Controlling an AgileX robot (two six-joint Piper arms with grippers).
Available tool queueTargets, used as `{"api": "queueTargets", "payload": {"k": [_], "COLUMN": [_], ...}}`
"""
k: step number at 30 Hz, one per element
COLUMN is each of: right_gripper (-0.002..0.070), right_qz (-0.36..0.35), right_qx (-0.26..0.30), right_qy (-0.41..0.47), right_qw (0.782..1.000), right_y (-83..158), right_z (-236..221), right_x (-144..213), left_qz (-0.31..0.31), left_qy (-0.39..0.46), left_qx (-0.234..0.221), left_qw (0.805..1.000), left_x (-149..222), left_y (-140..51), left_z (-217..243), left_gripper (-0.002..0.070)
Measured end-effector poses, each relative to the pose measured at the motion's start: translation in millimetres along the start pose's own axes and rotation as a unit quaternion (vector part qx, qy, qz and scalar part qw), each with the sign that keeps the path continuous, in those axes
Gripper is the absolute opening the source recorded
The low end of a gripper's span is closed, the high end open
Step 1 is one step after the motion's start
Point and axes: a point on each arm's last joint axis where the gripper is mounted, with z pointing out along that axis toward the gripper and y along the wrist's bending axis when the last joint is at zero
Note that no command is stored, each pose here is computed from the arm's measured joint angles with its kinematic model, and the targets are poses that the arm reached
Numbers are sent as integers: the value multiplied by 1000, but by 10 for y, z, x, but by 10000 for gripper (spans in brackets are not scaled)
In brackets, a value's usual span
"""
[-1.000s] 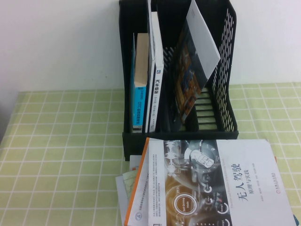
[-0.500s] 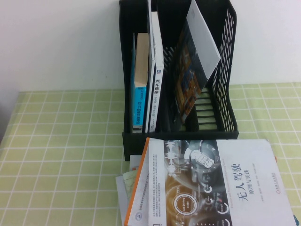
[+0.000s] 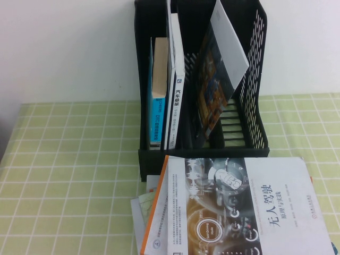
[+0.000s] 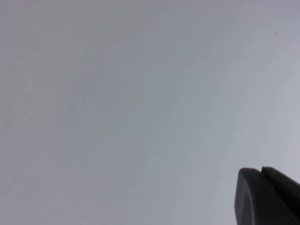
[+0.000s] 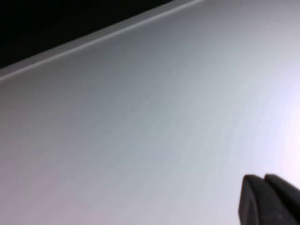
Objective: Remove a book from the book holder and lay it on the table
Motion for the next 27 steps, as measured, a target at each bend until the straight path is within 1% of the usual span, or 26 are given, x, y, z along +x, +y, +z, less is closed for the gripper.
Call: {"api": "queueTargets", "payload": {"k": [3, 6, 9, 11, 14, 15, 17, 19, 22, 24, 27], "right_gripper": [-2, -2, -2, -2, -2, -2, -2, -2, -2, -2, -2], "right_qz": [-2, -52, -106, -141, -196, -219, -262, -273, -232, -183, -86], "right_qx": [5, 9, 31, 56, 87, 84, 73, 64, 57, 52, 49], "right_qy": [63, 147, 241, 315, 425, 452, 510, 545, 578, 603, 648], "right_qw": [998, 988, 964, 937, 879, 861, 816, 790, 780, 775, 755], "right_y": [157, 277, 276, 213, 56, 17, -69, -110, -123, -117, -119], "right_z": [278, 574, 851, 1020, 1162, 1175, 1161, 1118, 1007, 898, 645], "right_x": [-162, -230, -137, 6, 294, 366, 531, 631, 779, 910, 1184], "left_qz": [4, 5, 16, 26, 50, 60, 83, 86, 61, 47, 42], "left_qy": [58, 133, 234, 297, 383, 404, 440, 458, 475, 486, 505], "left_qx": [-30, -69, -97, -97, -86, -82, -67, -64, -59, -49, -13], "left_qw": [998, 989, 967, 949, 918, 909, 892, 883, 876, 871, 862], "left_x": [-182, -256, -131, 9, 300, 372, 507, 596, 686, 749, 890], "left_y": [-88, -120, -86, -73, -44, -40, -37, -30, -51, -70, -107], "left_z": [317, 625, 863, 982, 1097, 1112, 1140, 1160, 1186, 1205, 1265], "left_gripper": [-3, -3, -3, -3, -3, -3, -3, -3, -3, -3, -3]}}
